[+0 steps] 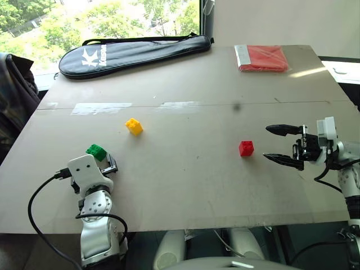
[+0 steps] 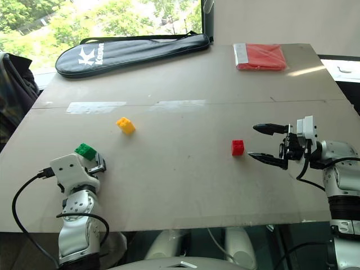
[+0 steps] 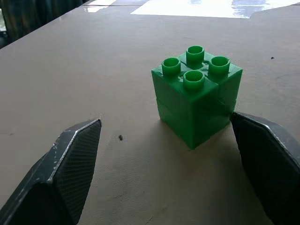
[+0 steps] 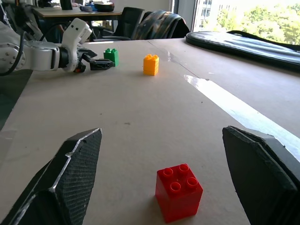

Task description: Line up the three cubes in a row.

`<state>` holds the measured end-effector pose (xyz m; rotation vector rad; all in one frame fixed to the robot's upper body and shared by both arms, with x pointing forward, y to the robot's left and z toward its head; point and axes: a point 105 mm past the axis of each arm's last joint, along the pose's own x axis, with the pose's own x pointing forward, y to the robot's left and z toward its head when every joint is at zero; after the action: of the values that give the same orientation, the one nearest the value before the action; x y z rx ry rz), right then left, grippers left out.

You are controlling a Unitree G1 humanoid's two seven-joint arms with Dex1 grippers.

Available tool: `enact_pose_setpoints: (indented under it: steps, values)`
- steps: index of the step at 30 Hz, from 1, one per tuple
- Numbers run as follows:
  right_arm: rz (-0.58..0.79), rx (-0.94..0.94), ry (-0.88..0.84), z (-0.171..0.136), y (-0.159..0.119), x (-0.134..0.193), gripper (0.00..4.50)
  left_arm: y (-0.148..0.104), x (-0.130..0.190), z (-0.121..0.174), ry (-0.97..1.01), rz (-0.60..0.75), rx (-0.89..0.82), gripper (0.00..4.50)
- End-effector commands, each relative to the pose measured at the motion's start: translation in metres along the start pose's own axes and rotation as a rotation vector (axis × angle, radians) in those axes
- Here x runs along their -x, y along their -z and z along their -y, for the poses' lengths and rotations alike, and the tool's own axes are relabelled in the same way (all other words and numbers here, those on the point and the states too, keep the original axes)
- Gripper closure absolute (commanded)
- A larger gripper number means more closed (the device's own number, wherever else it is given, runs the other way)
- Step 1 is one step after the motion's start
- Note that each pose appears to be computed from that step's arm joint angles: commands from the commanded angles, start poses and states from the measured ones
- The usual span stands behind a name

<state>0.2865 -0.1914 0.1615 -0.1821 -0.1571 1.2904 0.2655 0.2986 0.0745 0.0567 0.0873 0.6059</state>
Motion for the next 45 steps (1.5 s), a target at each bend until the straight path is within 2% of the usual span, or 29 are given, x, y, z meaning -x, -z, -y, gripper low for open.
enact_pose_setpoints:
  steps: [1, 9, 17, 21, 26, 32, 37, 42, 45]
  values:
    - [0.051, 0.030, -0.009, -0.002, -0.015, 0.000, 0.28, -0.008, -0.006, 0.003, -0.043, 0.021, -0.016, 0.00]
    - [0.057, 0.024, -0.022, -0.005, -0.016, -0.001, 0.28, -0.015, -0.019, 0.018, -0.064, 0.027, 0.012, 0.00]
    - [0.055, 0.027, -0.019, -0.007, -0.015, 0.000, 0.28, -0.011, -0.025, 0.009, -0.100, 0.008, 0.017, 0.00]
    - [0.050, 0.031, -0.017, -0.007, -0.014, 0.001, 0.28, -0.010, -0.021, 0.018, -0.057, 0.013, 0.007, 0.00]
    - [0.048, 0.031, -0.022, -0.008, -0.012, 0.000, 0.28, -0.008, -0.021, 0.012, -0.083, 0.004, 0.024, 0.00]
    - [0.047, 0.033, -0.021, -0.007, -0.012, 0.002, 0.28, -0.015, -0.020, 0.017, 0.149, 0.074, -0.033, 0.00]
    - [0.048, 0.036, -0.019, -0.006, -0.011, 0.003, 0.28, -0.005, -0.011, 0.019, 0.397, 0.051, -0.105, 0.00]
    - [0.049, 0.041, -0.015, -0.005, -0.011, 0.005, 0.28, 0.002, -0.021, -0.009, 0.415, 0.027, -0.148, 0.00]
    - [0.049, 0.041, -0.012, -0.006, -0.010, 0.006, 0.28, 0.002, -0.026, -0.013, 0.427, 0.032, -0.155, 0.00]
